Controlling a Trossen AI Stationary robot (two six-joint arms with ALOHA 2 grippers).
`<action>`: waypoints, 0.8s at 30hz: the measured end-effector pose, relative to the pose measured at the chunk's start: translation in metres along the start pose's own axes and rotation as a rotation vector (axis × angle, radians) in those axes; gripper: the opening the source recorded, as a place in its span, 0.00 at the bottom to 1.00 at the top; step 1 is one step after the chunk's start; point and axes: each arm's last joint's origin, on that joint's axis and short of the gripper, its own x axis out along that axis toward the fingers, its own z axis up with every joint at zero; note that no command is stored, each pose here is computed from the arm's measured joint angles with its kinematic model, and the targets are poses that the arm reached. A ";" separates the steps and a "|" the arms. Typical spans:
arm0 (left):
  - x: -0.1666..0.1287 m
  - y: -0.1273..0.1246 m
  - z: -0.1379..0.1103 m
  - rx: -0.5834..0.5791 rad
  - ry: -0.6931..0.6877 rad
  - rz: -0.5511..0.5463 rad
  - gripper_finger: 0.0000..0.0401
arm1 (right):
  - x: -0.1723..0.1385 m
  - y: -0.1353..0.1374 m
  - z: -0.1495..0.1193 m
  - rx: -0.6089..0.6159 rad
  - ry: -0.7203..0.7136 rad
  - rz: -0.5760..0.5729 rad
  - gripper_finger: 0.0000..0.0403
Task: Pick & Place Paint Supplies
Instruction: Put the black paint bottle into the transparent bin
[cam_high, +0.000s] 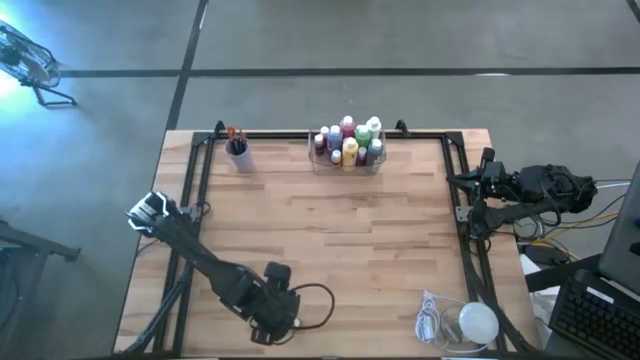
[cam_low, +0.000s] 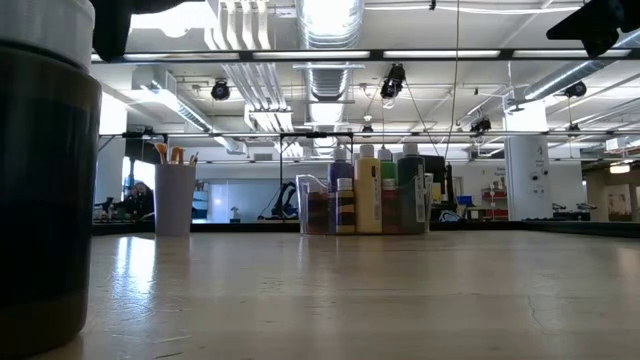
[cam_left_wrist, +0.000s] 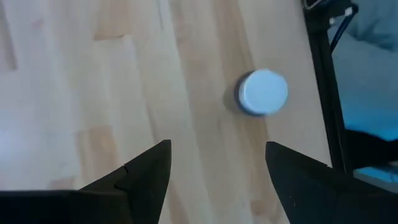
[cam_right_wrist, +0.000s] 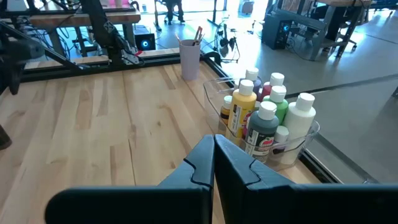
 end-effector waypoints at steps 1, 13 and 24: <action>0.004 0.000 -0.001 -0.002 -0.008 -0.008 0.66 | 0.000 0.000 0.000 0.000 0.000 0.000 0.02; 0.022 -0.003 -0.004 0.007 -0.050 -0.093 0.66 | 0.000 0.000 0.000 0.000 0.000 0.000 0.02; 0.037 -0.004 -0.004 0.092 -0.122 -0.178 0.65 | 0.000 0.000 0.000 0.000 0.000 0.000 0.02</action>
